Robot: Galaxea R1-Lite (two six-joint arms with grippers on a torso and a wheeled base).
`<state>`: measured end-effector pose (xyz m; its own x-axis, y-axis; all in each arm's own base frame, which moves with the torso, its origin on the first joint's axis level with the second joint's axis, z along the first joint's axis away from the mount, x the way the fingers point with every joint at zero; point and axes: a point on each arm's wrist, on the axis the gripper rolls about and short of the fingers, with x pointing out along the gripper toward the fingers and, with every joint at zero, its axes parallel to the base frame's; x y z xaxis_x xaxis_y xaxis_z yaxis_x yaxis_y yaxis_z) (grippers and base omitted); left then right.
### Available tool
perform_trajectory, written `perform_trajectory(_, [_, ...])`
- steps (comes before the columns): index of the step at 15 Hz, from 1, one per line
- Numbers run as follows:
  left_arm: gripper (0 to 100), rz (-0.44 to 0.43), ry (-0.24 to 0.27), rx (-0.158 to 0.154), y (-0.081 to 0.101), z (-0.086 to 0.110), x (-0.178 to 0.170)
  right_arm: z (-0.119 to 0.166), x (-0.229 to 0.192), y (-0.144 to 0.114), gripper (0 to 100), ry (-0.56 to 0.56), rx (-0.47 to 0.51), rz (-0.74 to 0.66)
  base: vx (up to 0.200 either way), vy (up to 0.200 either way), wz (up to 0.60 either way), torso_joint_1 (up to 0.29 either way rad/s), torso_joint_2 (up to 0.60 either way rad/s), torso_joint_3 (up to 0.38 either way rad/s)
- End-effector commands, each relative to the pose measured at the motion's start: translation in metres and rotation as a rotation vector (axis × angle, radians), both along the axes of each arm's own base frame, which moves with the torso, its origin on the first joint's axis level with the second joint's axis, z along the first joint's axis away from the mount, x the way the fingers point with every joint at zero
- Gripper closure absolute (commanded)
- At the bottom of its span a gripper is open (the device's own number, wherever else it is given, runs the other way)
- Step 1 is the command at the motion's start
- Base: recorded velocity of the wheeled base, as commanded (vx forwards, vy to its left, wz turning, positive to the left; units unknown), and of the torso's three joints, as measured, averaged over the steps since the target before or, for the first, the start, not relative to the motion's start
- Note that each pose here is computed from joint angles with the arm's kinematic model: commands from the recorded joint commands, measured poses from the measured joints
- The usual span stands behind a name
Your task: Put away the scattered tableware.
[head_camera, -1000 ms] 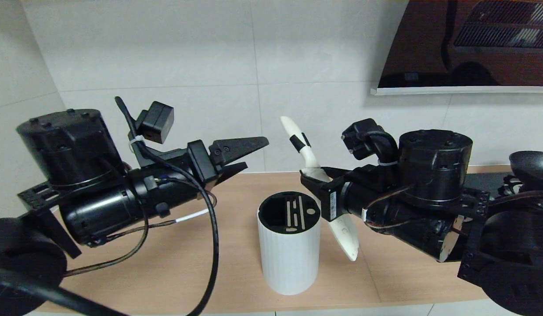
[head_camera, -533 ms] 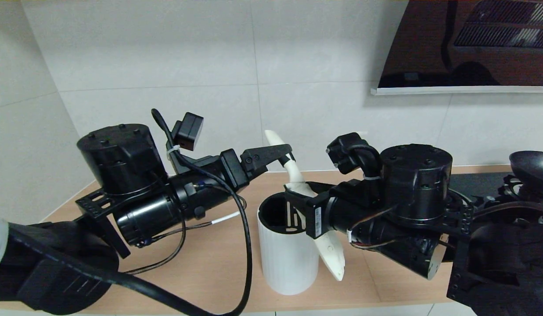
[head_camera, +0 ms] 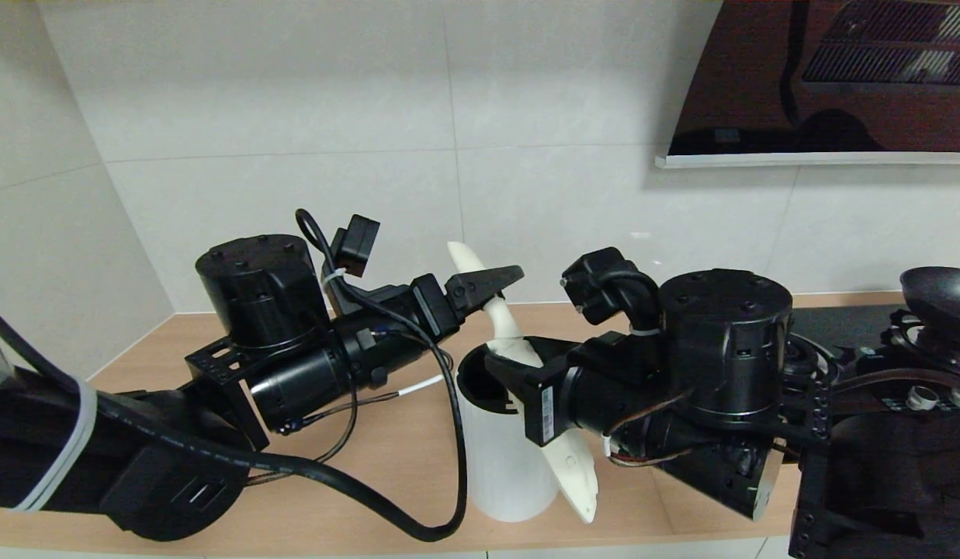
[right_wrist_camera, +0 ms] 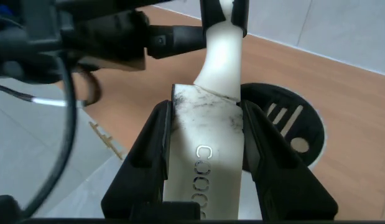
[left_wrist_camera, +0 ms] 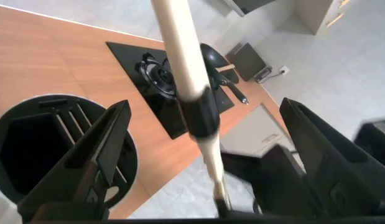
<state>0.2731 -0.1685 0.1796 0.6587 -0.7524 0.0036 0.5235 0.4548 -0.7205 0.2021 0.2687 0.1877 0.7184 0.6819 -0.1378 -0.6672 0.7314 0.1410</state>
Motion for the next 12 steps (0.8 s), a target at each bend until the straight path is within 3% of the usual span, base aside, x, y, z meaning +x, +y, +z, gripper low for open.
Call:
perform_trajectory(1, [0, 0.0, 0.004, 0.003, -0.0009, -0.0019, 0.0015, -0.0029, -0.0051, 0.0041, 100, 0.016, 0.0, 0.018, 0.0, 0.0, 0.0, 0.0, 0.0, 0.0])
perform_trajectory(12, [0, 0.011, 0.005, 0.007, -0.001, -0.0029, 0.0021, -0.0047, -0.0047, 0.0047, 100, 0.021, -0.001, 0.019, 0.0, 0.0, 0.0, 0.0, 0.0, 0.0])
